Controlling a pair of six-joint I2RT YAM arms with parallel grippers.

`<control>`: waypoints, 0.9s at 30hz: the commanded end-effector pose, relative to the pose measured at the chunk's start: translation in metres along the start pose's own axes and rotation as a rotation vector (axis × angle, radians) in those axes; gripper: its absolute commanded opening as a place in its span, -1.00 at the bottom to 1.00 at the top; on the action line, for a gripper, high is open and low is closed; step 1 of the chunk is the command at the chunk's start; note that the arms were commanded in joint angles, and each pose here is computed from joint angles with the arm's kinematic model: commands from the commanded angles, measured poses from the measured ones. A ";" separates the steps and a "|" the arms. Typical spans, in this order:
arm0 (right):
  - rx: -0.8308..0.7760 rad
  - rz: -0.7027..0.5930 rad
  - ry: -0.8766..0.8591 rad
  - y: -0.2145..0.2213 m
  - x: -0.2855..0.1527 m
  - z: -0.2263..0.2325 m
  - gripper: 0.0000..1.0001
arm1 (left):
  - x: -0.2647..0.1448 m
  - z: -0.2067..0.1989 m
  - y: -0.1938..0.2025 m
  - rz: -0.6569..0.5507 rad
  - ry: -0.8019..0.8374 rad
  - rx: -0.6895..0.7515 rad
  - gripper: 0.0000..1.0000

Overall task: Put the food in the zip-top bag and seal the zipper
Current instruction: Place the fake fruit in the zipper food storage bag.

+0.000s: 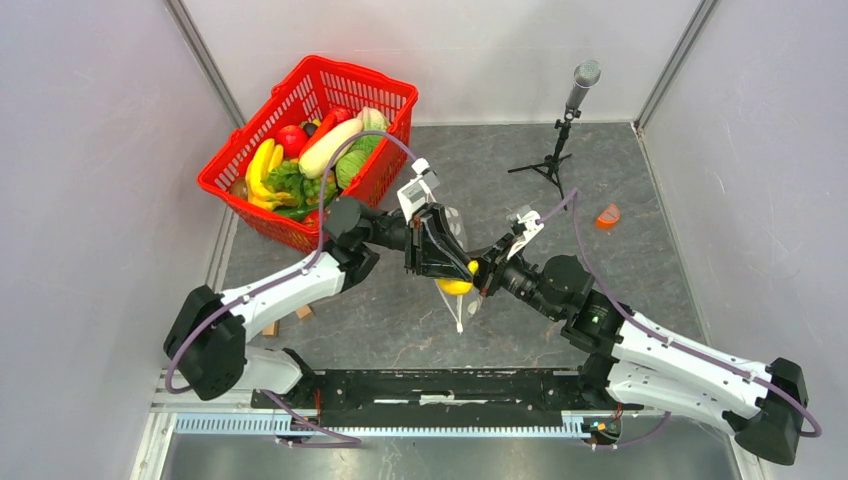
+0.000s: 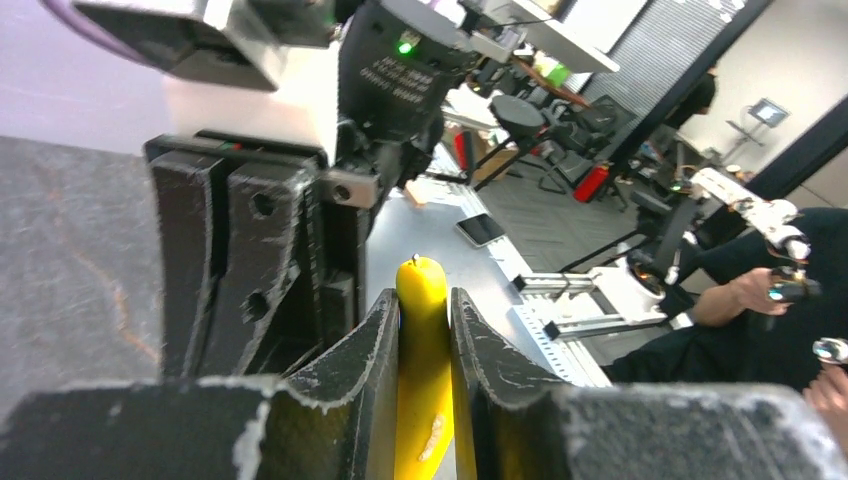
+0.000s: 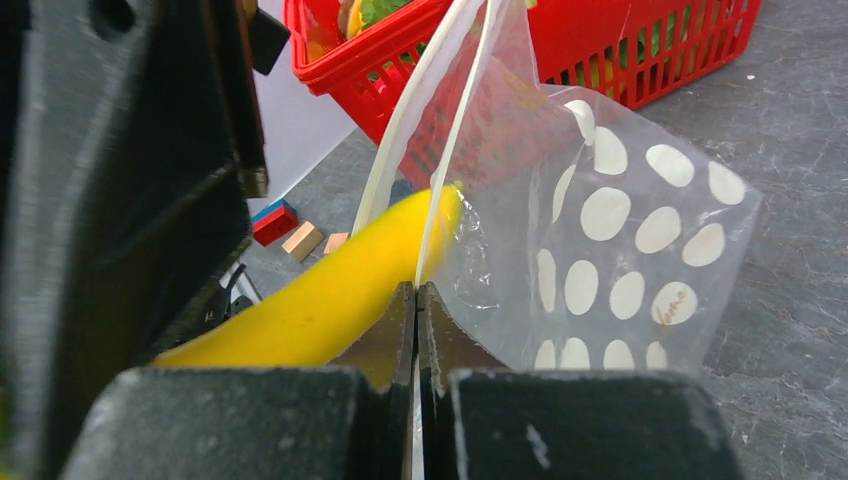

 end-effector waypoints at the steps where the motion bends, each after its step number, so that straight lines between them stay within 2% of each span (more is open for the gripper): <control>1: 0.004 -0.064 -0.038 -0.014 -0.001 0.005 -1.00 | -0.004 0.008 0.004 0.016 -0.110 0.090 -0.95; 9: 0.006 -0.080 -0.010 -0.017 -0.005 0.003 -1.00 | -0.016 0.020 0.021 0.112 -0.233 0.118 -0.95; 14: 0.009 -0.086 0.031 -0.019 -0.011 -0.001 -1.00 | -0.023 0.019 0.025 0.162 -0.244 0.148 -0.95; 16: 0.008 -0.087 0.029 -0.021 -0.012 0.000 -1.00 | -0.025 0.017 0.023 0.183 -0.244 0.174 -0.89; 21: -0.022 -0.041 0.035 -0.025 -0.011 0.001 -1.00 | -0.027 0.010 0.015 0.221 -0.282 0.206 -0.46; 23: -0.035 -0.028 0.052 -0.027 -0.011 -0.001 -1.00 | -0.030 0.009 0.011 0.244 -0.340 0.238 -0.14; 25: -0.049 -0.016 0.081 -0.028 -0.013 -0.003 -1.00 | -0.034 0.007 0.009 0.279 -0.389 0.256 -0.05; 27: -0.057 -0.019 0.099 -0.030 -0.015 -0.004 -1.00 | -0.037 0.003 0.007 0.309 -0.422 0.274 0.23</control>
Point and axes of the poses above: each gripper's point midway between its finger pads, its own x axis out along the fingers, its own z axis along the line the jaws close on, y = z × x, the point moved 9 cm from there along -x, back along the fingers, and after that the axes turned 8 degrees about -x, right-handed, at the moved point
